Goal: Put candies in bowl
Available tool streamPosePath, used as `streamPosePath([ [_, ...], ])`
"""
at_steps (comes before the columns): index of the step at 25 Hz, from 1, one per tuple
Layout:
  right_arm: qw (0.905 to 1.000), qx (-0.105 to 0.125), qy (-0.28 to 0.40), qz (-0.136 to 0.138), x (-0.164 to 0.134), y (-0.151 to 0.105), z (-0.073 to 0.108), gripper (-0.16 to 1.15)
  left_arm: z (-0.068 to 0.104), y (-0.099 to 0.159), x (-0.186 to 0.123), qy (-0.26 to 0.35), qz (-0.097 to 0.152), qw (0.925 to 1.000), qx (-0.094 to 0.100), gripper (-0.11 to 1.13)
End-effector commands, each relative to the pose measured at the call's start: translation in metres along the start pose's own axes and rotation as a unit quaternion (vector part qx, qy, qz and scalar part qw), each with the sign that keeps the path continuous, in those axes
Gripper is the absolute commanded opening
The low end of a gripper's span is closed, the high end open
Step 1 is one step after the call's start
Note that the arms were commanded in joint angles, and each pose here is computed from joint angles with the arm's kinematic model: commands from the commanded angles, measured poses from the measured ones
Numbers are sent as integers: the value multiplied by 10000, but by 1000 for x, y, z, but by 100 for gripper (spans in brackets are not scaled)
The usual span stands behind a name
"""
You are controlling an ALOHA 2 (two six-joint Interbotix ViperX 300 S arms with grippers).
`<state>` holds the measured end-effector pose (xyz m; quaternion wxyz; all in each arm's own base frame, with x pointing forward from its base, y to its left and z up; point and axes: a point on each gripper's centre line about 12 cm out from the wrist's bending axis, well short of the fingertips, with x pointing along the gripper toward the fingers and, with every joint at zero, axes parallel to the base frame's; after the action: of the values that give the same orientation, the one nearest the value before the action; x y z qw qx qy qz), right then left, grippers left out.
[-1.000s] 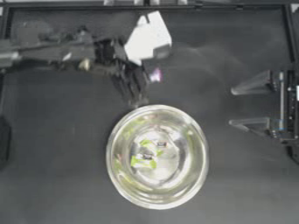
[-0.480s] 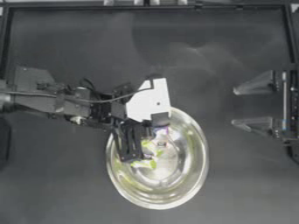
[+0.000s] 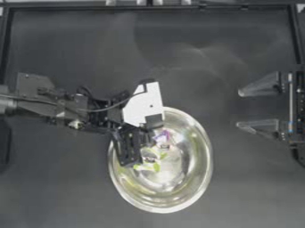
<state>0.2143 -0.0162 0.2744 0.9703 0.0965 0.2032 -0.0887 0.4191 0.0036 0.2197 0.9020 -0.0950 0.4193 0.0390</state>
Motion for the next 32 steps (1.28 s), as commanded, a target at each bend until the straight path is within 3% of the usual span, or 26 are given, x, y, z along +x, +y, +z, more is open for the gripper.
streamPosePath([
  [1,10000,44,-69,30,0,1,5,100,14,-13,-27,-397,-168,9988,211,88],
  [4,10000,59,-69,30,0,1,5,100,15,-17,-30,-434,-226,9983,308,106],
  [11,10000,66,-67,32,0,2,5,100,17,-17,-46,-619,-243,9969,418,100],
  [16,9999,40,-95,30,-1,2,7,100,10,-3,-75,-1094,-192,9933,312,100],
  [21,9999,18,-98,26,-1,2,7,100,-6,11,-120,-2129,-198,9767,176,99],
  [28,9991,-98,-378,150,-6,3,11,100,-34,19,-161,-2884,-213,9570,218,98],
  [32,9981,-177,-558,167,-10,2,12,100,-48,27,-168,-3178,-5,9463,584,98],
])
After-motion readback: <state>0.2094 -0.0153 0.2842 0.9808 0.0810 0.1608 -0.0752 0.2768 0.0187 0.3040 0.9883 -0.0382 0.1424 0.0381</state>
